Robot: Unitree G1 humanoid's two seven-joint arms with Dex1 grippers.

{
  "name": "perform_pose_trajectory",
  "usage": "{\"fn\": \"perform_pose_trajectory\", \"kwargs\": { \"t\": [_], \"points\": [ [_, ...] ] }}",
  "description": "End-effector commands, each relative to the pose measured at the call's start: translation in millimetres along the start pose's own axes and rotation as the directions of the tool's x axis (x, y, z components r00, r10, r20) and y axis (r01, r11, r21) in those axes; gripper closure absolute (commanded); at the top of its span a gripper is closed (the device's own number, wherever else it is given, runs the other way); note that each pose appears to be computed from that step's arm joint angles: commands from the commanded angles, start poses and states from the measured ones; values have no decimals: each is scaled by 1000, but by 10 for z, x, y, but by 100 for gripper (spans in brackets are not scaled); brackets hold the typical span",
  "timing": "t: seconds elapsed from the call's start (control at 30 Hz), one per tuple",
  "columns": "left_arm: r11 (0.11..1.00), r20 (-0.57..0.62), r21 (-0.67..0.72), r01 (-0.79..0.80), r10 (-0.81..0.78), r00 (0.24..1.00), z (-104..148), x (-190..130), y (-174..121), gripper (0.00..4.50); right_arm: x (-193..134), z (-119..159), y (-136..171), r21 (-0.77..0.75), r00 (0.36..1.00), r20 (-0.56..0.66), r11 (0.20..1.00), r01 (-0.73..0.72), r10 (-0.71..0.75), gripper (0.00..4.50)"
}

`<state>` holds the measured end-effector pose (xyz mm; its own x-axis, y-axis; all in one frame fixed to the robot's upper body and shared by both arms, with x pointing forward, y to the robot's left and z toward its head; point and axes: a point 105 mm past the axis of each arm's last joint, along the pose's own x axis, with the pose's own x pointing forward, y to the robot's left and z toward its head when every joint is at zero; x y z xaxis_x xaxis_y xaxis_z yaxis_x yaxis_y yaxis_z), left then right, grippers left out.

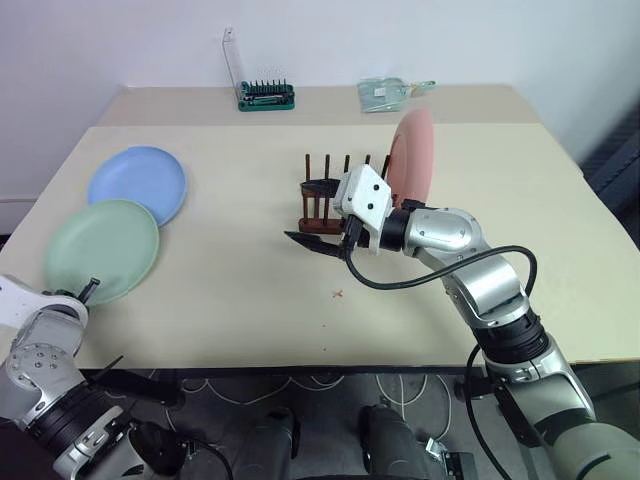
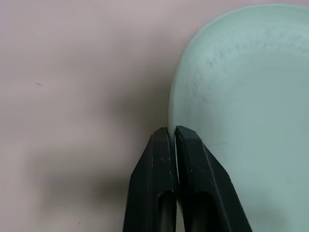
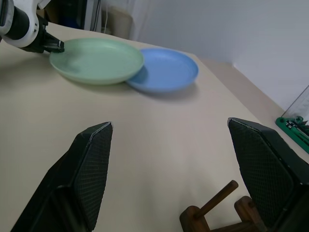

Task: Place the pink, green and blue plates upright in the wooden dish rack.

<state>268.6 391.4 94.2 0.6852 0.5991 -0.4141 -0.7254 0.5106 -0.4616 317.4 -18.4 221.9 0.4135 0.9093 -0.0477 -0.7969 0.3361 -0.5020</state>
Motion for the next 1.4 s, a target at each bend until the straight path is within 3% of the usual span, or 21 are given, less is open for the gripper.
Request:
{"fn": "perform_pose_trajectory", "kwargs": {
  "t": [0.03,0.2,0.3,0.4,0.53,0.63,0.8,1.07,1.13,1.2,1.4],
  "points": [
    [996,68,-30,84,-82,994,120,-29,-131,444,-51,161,-31,-40,998,53,999,18,-16,61],
    [941,286,-59,335,-305,908,515,-274,-584,444,-67,212,-20,-47,997,71,999,-7,10,61],
    [899,343,144,413,-437,832,656,-482,-1031,450,-28,283,-55,-134,997,83,991,9,3,2],
    [876,360,214,432,-482,799,685,-578,-1253,450,10,297,-96,-211,997,78,977,35,-19,2],
    [759,335,361,542,-648,684,603,-963,-2064,450,140,283,-218,-464,996,51,881,90,-74,2],
    [725,313,357,589,-687,656,524,-1150,-2391,450,237,292,-281,-547,994,58,829,112,-96,2],
    [646,246,389,657,-760,602,388,-1430,-2717,450,411,249,-314,-689,990,58,713,132,-128,2],
    [582,195,396,710,-809,554,290,-1639,-2827,450,521,97,-492,-788,975,35,594,160,-218,2],
    [575,190,400,714,-814,549,289,-1657,-2827,450,517,97,-539,-795,970,42,580,177,-238,53],
    [571,185,401,716,-816,547,285,-1665,-2825,450,511,103,-573,-808,966,50,558,189,-254,132],
    [564,176,370,738,-823,540,259,-1662,-2816,450,484,116,-594,-826,956,80,518,222,-283,446]
  ]
}}
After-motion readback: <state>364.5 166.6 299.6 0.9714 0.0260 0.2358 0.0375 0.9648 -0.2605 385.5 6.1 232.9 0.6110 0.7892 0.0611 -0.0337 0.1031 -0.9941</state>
